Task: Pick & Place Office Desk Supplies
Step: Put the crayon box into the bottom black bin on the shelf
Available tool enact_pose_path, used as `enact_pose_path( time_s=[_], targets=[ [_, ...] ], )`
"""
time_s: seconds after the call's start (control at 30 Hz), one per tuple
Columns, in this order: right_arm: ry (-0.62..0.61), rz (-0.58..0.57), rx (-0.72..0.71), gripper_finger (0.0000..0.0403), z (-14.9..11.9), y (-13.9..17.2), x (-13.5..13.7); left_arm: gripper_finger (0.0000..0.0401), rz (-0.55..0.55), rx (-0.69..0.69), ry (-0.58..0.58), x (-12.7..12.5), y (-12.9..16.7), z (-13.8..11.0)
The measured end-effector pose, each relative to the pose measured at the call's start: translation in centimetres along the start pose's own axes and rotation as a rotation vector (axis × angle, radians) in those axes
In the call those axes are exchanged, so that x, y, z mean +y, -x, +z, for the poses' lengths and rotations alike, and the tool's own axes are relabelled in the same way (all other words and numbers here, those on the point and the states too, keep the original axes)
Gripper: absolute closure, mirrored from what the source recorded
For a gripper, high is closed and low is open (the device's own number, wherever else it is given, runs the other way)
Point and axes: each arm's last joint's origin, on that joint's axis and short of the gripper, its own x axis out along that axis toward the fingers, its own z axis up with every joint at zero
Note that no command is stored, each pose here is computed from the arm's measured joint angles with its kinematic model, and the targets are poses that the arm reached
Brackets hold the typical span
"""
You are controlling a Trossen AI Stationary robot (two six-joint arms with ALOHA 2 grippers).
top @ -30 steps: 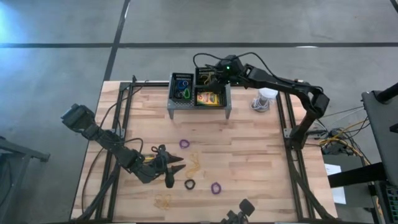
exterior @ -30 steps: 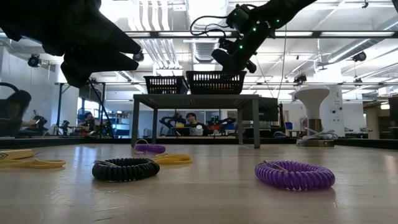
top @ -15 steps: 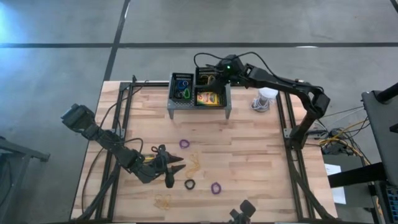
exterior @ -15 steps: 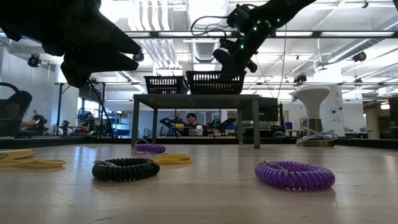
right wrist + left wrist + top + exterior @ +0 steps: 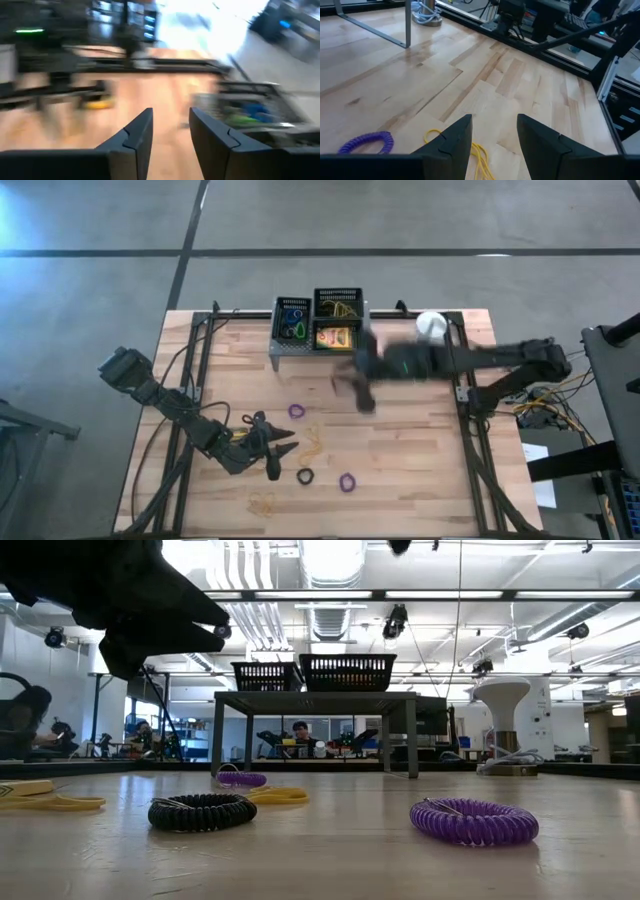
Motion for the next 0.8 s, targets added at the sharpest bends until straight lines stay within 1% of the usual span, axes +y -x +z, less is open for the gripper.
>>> enact_pose_path(
  time_s=[0.1,0.2,0.27,0.33,0.4,0.5,0.57,0.6,0.7,0.73,0.8],
  targets=[
    [0.061,0.086,-0.029,0.0293,-2.6,0.8,6.2,0.0240,-0.022,-0.005,-0.004,-0.8,0.1,0.4],
    [0.122,0.138,-0.063,0.0302,-6.0,1.5,11.3,0.0240,-0.059,0.025,-0.085,-2.5,0.7,1.0],
    [0.150,0.170,-0.098,0.0307,-8.4,1.7,14.1,0.0240,-0.053,0.074,-0.164,-3.8,1.2,1.4],
    [0.167,0.203,-0.118,0.0311,-11.0,1.7,16.3,0.0240,-0.024,0.150,-0.226,-4.8,1.8,2.1],
    [0.163,0.239,-0.150,0.0315,-13.1,1.4,17.9,0.0240,0.014,0.260,-0.219,-5.3,2.3,2.8],
    [0.154,0.268,-0.205,0.0321,-15.1,0.7,19.4,0.0240,0.077,0.484,-0.123,-5.2,3.1,3.3],
    [0.162,0.266,-0.207,0.0325,-16.3,-0.1,19.8,0.0240,0.110,0.640,-0.031,-4.9,3.7,3.2],
    [0.167,0.263,-0.203,0.0326,-16.7,-0.5,20.0,0.0240,0.146,0.719,0.032,-4.5,4.0,2.9],
    [0.169,0.230,-0.193,0.0332,-17.4,-1.6,20.0,0.0240,0.328,0.947,0.235,-3.1,5.0,2.0],
    [0.169,0.222,-0.190,0.0333,-17.5,-1.9,20.0,0.0242,0.386,0.997,0.286,-2.8,5.4,1.6],
    [0.170,0.208,-0.178,0.0335,-17.8,-2.5,19.8,0.0247,0.478,1.040,0.344,-2.3,6.0,0.8]
  ],
)
